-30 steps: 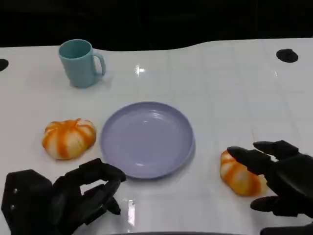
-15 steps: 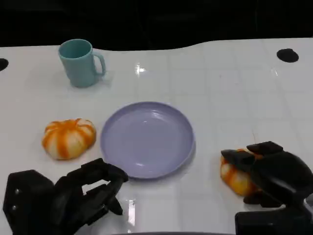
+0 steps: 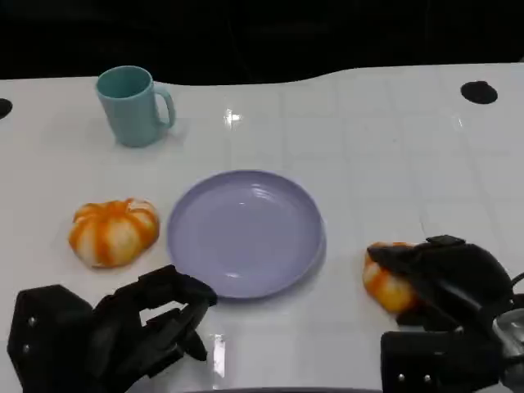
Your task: Grasp the bread from the table and place it into the plate.
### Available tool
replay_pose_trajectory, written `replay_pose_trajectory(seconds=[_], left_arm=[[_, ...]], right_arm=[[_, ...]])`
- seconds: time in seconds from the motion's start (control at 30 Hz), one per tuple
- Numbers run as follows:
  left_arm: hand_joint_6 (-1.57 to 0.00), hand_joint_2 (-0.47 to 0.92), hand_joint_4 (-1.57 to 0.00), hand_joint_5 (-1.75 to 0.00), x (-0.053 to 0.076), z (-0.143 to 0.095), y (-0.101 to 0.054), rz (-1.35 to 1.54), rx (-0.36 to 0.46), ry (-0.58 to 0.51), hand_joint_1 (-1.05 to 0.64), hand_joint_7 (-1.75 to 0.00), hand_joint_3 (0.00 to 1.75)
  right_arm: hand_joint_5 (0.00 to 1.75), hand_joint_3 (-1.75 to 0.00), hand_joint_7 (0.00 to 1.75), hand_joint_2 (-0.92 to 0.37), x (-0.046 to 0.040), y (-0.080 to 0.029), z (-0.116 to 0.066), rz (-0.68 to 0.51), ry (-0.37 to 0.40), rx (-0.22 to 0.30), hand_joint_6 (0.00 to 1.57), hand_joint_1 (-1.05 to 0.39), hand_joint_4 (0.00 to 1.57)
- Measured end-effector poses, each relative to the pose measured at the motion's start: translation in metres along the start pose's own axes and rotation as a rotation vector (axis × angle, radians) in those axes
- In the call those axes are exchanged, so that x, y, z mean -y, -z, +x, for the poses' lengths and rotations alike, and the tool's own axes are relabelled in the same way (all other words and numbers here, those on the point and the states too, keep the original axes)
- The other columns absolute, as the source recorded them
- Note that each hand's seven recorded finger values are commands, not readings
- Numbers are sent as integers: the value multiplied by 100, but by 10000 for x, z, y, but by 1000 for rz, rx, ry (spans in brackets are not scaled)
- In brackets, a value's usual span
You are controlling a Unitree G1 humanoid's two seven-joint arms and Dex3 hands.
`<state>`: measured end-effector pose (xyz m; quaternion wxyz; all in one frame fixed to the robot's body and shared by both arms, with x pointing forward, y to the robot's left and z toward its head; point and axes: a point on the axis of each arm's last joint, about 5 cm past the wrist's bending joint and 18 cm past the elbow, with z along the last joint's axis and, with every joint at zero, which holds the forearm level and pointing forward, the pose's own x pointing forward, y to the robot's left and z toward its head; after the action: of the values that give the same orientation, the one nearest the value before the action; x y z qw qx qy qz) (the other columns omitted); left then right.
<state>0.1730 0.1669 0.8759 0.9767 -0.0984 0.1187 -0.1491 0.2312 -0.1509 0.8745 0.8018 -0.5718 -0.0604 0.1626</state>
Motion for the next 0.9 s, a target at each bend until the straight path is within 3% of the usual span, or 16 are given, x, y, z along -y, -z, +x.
replay_pose_trajectory(seconds=[0.03, 0.07, 0.1, 0.13, 0.2, 0.27, 0.57, 0.67, 0.9], left_arm=[[-67, 92, -63, -174, 0, 0, 0, 0, 0, 0, -45, -125, 40], [-67, 92, -63, -174, 0, 0, 0, 1, 0, -1, -45, -125, 40], [-67, 92, -63, -174, 0, 0, 0, 1, 0, 0, -45, -125, 40], [-67, 92, -63, -174, 1, 1, 0, 2, 0, -1, -45, -124, 40], [-67, 92, -63, -174, 3, 2, 0, 4, 4, 0, -45, -124, 41], [-67, 92, -63, -173, 3, 3, -3, 8, 14, 0, -45, -123, 40], [-68, 92, -63, -172, 12, 11, 9, 3, 12, -1, -45, -122, 41], [-68, 92, -63, -172, 13, 16, 17, 3, 9, -2, -45, -122, 41], [-66, 92, -61, -173, 6, 15, 22, -2, 8, -7, -44, -123, 43]], right_arm=[[162, -31, 45, -80, 0, 16, 2, 31, 30, 4, 118, -8, 90], [168, -65, 74, -64, -1, 27, 7, 53, 50, 13, 110, -7, 93], [171, -88, 100, -53, -5, 32, 11, 64, 65, 26, 102, -6, 94], [173, -104, 133, -43, -9, 34, 15, 67, 78, 42, 91, -5, 93], [174, -114, 156, -35, -14, 47, 31, 68, 105, 69, 83, -4, 94], [175, -120, 162, -30, -3, 68, 55, 65, 134, 84, 80, -3, 95], [175, -132, 158, -25, 62, 94, 192, 119, 259, 120, 81, 0, 97], [175, -135, 169, -27, 87, 35, 250, 151, 311, 141, 76, -1, 97], [175, -141, 169, -23, 156, -118, 332, 273, 354, 213, 77, -2, 97]])
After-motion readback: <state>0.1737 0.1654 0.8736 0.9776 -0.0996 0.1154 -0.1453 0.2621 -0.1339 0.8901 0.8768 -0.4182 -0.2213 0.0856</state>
